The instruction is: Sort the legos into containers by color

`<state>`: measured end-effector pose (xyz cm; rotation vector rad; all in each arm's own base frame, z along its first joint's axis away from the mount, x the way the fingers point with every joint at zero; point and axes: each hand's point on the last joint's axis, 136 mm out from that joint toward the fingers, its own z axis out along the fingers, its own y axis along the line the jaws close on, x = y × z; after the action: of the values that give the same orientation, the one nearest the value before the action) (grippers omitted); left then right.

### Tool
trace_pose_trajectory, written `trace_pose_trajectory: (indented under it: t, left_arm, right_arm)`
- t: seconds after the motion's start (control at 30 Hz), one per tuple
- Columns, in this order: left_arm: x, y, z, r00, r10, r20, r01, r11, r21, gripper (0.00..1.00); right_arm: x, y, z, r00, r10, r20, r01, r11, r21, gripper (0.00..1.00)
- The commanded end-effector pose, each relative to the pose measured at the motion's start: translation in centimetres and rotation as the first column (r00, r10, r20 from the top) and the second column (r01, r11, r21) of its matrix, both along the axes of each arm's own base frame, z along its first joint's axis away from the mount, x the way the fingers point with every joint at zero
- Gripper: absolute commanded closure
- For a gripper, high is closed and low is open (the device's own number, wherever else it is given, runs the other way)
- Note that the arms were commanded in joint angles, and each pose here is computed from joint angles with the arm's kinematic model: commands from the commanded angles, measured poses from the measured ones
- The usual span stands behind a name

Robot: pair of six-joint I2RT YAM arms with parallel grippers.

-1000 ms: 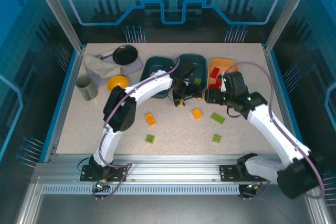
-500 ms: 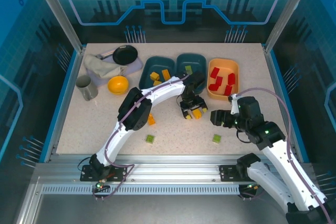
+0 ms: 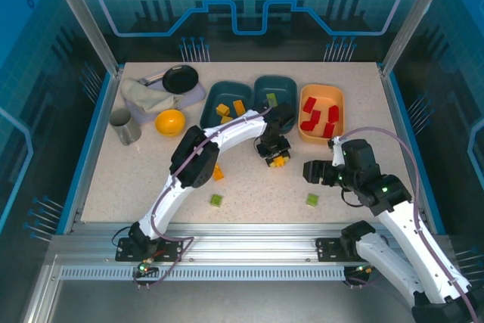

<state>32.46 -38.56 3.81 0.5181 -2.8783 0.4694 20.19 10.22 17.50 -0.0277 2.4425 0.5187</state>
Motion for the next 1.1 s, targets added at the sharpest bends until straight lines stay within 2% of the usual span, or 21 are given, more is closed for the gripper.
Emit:
trace_pose_trajectory:
  t: [0.0, 0.13, 0.23, 0.4, 0.5, 0.73, 0.93, 1.07]
  left_arm:
    - [2.2, 3.3, 6.6, 0.984, 0.001, 0.176, -0.006, 1.0, 0.03, 0.77]
    - [3.9, 7.9, 8.8, 0.975, 0.01, 0.221, -0.031, 0.995, 0.091, 0.77]
    - [5.4, 12.5, 9.6, 0.968, -0.006, 0.251, -0.04, 0.983, 0.179, 0.78]
    - [8.4, 19.4, 9.7, 0.96, -0.001, 0.279, -0.083, 0.953, 0.291, 0.78]
    - [10.3, 22.1, 9.0, 0.955, -0.011, 0.296, -0.097, 0.932, 0.35, 0.77]
    - [13.2, 24.3, 6.5, 0.955, -0.093, 0.283, -0.055, 0.877, 0.477, 0.77]
    - [14.2, 24.4, 4.2, 0.959, -0.128, 0.251, -0.019, 0.859, 0.512, 0.74]
    - [14.0, 24.4, 3.1, 0.966, -0.134, 0.222, -0.002, 0.853, 0.521, 0.68]
  right_arm:
    - [0.5, 1.2, 1.8, 0.997, 0.06, 0.041, -0.061, 0.998, 0.025, 0.18]
    - [1.7, 2.6, 2.7, 0.991, 0.111, 0.072, -0.115, 0.992, 0.06, 0.18]
    - [2.9, 3.9, 3.4, 0.985, 0.144, 0.096, -0.152, 0.985, 0.078, 0.18]
    - [4.8, 6.2, 3.6, 0.977, 0.193, 0.094, -0.199, 0.978, 0.067, 0.18]
    - [6.0, 7.5, 4.8, 0.973, 0.203, 0.111, -0.211, 0.975, 0.066, 0.19]
    - [7.1, 8.7, 4.5, 0.973, 0.215, 0.087, -0.22, 0.975, 0.044, 0.19]
    - [7.1, 8.2, 3.5, 0.977, 0.205, 0.057, -0.206, 0.979, 0.007, 0.19]
    - [6.9, 7.6, 2.8, 0.981, 0.191, 0.036, -0.19, 0.982, -0.015, 0.19]
